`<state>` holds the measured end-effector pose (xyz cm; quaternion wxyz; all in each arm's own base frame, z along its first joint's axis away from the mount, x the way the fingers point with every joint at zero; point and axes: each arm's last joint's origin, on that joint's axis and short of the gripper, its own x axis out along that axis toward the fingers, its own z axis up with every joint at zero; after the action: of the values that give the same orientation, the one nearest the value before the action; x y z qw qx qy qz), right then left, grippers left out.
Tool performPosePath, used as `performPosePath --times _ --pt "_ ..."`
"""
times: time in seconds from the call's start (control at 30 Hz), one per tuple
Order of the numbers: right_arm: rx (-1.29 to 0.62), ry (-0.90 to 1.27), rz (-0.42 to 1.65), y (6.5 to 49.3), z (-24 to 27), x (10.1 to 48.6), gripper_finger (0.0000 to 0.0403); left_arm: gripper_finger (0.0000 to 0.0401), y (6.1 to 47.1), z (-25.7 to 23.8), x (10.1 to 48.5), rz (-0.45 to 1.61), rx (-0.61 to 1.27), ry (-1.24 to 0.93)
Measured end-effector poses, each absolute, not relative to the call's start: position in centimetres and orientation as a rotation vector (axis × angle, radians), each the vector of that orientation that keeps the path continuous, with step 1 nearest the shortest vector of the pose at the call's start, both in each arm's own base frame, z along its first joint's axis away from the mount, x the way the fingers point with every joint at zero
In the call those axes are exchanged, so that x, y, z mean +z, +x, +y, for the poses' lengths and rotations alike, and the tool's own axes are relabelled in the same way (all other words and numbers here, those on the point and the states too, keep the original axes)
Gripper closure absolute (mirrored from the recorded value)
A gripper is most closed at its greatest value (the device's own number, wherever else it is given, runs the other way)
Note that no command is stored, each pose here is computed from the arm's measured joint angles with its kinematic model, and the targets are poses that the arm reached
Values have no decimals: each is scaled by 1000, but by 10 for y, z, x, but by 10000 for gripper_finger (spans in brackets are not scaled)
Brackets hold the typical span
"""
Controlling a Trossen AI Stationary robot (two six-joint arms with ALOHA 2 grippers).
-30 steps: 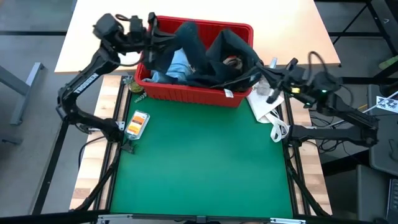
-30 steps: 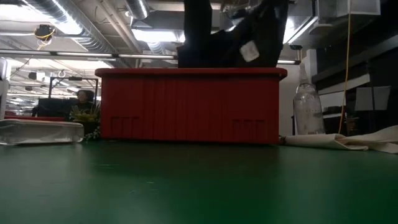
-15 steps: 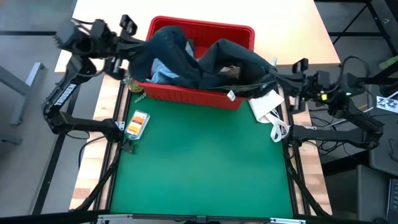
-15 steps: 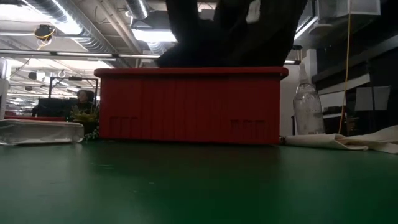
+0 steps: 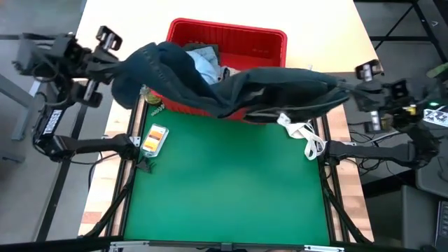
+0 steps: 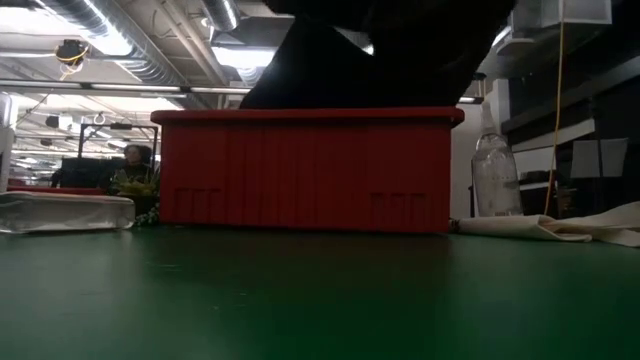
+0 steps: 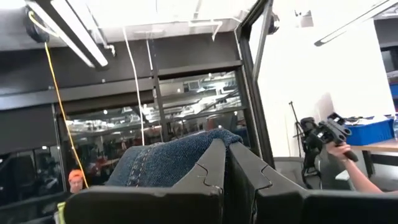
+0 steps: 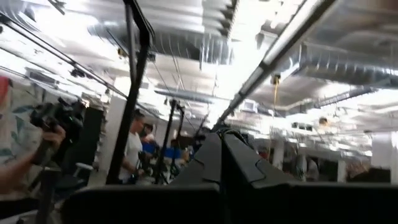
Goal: Fold laundry
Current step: Fold the dark blue jeans
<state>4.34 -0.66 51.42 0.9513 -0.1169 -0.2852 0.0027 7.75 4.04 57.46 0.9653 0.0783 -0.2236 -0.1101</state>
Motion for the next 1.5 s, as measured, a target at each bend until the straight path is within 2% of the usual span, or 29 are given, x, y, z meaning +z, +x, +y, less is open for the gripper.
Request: performPosePath --times 0.23,0.47,0.53,0.7,0.8,0.93,1.07,1.23,1.4,1.5 --pt "30 -251 -582 18 6 534 402 401 52 16 569 -397 -270 135" --pt "-38 -138 -362 15 5 521 402 401 49 14 540 -179 -201 -80" --pt "-93 -105 -287 18 2 514 402 401 50 16 530 -117 -125 -120" --pt "-333 -60 -80 22 -7 494 402 401 51 27 504 81 216 -161" --pt "-424 -61 14 24 -11 486 401 401 54 32 491 206 301 -213" --pt "-383 -55 69 24 -10 480 396 401 57 33 481 312 247 -296" --pt "-234 -46 79 26 -6 479 399 401 59 29 478 337 92 -362" --pt "-94 -8 128 26 -1 473 400 401 56 20 474 372 -71 -546" --pt "-89 46 163 30 -3 466 399 401 48 10 467 468 -93 -779" --pt "-60 92 191 36 -5 459 399 401 40 4 462 522 -36 -926"
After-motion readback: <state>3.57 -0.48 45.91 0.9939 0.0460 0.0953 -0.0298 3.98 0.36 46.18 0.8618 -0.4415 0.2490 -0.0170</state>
